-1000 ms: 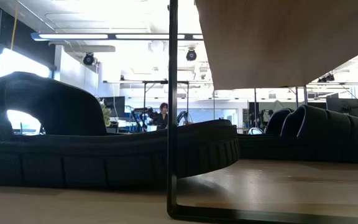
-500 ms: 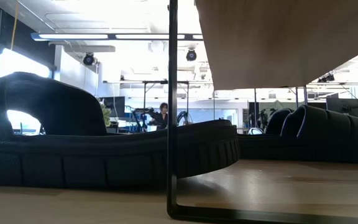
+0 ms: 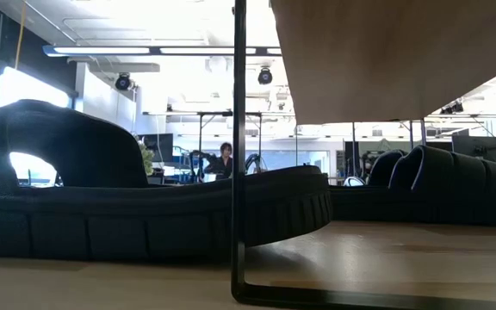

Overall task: Pick and place slides into the shelf
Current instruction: Put the black slide on the shelf

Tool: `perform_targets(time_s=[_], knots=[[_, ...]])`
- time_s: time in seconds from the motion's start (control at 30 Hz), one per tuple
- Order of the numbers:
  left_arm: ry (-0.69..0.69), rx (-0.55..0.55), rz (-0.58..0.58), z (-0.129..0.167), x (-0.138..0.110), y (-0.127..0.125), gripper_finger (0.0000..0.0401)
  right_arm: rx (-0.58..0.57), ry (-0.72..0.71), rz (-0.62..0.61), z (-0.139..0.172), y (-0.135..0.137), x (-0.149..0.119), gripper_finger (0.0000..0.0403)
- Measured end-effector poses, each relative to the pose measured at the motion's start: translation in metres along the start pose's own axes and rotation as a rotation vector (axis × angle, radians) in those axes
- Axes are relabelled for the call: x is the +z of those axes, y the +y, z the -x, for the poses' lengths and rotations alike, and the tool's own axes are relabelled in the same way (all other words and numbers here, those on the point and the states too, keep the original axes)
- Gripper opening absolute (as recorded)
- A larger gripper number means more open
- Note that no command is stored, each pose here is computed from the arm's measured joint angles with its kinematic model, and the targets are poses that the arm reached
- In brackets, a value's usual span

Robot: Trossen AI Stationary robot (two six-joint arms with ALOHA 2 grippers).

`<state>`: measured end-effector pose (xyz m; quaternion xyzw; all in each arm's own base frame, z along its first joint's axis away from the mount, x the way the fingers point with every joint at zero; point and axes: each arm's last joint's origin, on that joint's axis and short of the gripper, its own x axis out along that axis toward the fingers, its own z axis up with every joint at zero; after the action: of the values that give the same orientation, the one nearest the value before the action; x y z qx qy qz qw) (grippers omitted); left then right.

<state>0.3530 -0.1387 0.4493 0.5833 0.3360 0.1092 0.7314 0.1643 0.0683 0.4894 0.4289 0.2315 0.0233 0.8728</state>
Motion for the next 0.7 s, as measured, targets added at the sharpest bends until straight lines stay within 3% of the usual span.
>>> perform_targets(time_s=[0.13, 0.23, 0.37, 0.6, 0.7], knots=[[0.021, -0.011, -0.033, -0.003, 0.002, -0.006, 0.0000, -0.157, -0.025, -0.015, 0.002, -0.023, 0.014, 0.0001], [0.050, -0.008, -0.066, -0.012, 0.006, -0.011, 0.0000, -0.107, -0.007, 0.097, -0.008, -0.027, 0.029, 0.0013], [0.081, -0.019, -0.113, -0.021, 0.010, -0.019, 0.0000, -0.037, -0.005, 0.227, -0.023, -0.030, 0.047, 0.0058], [0.116, -0.008, -0.137, -0.025, 0.013, -0.025, 0.0000, -0.180, 0.233, 0.117, -0.040, -0.063, 0.050, 0.0161], [0.118, -0.007, -0.138, -0.025, 0.013, -0.025, 0.0000, -0.119, 0.299, 0.098, -0.051, -0.067, 0.056, 0.0187]])
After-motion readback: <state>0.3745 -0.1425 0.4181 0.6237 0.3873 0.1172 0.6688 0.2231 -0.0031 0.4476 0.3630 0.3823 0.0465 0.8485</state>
